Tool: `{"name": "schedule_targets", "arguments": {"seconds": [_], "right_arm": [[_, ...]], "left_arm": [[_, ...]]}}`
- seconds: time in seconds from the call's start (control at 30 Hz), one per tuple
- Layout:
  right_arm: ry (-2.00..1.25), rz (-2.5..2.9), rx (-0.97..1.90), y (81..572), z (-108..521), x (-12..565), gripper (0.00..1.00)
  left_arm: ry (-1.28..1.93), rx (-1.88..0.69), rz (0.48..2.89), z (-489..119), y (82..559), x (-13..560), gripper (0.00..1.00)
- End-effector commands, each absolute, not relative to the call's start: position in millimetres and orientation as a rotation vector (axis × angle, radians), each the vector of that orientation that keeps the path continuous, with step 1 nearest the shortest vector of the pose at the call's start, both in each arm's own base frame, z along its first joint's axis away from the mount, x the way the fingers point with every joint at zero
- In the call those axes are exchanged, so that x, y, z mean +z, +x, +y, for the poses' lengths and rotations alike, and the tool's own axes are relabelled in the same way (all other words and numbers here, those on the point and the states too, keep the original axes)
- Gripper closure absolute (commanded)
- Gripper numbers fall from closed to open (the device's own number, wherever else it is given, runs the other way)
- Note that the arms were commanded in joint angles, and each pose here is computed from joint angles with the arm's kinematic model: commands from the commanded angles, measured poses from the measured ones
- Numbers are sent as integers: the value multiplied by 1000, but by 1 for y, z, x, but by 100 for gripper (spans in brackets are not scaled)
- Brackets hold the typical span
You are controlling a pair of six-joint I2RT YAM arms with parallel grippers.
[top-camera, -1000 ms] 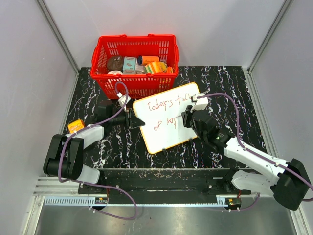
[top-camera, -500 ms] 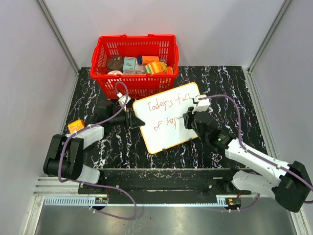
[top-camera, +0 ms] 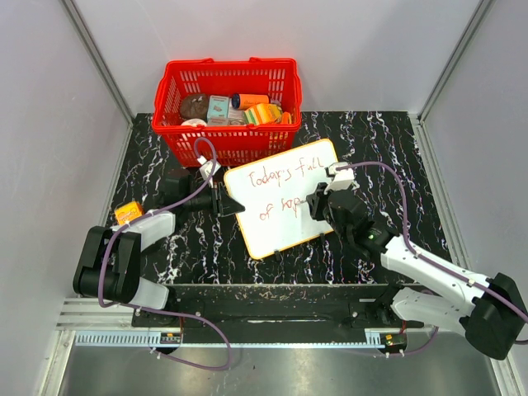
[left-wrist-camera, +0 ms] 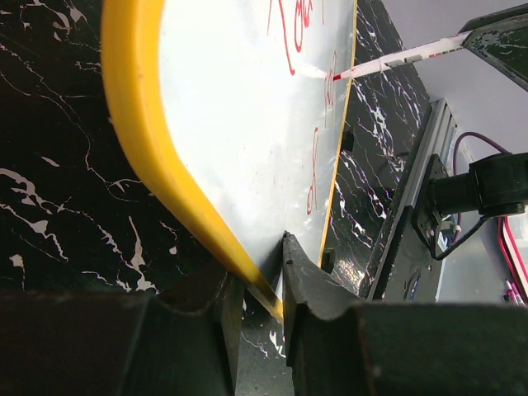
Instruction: Write a sentence on the whiteboard
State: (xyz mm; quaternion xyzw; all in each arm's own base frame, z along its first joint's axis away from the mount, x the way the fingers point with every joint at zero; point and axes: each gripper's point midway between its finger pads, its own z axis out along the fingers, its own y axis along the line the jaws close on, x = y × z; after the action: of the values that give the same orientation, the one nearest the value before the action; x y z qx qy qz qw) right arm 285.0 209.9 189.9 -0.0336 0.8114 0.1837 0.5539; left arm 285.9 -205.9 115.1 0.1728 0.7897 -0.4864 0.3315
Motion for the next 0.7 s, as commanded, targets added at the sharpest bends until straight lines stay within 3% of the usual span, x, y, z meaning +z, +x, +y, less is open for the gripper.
{"name": "schedule_targets", "arguments": {"seconds": [0.0, 0.37, 0.67], "right_arm": [[-63, 1913, 495, 283, 215, 193, 100], [6, 1781, 488, 282, 195, 231, 100], [-2, 1815, 413, 291, 191, 219, 100]], "left_arm": [[522, -1139, 2094, -203, 291, 91, 100], [522, -1139, 2094, -203, 291, 91, 100], [523, -1138, 2094, -203, 291, 91, 100]]}}
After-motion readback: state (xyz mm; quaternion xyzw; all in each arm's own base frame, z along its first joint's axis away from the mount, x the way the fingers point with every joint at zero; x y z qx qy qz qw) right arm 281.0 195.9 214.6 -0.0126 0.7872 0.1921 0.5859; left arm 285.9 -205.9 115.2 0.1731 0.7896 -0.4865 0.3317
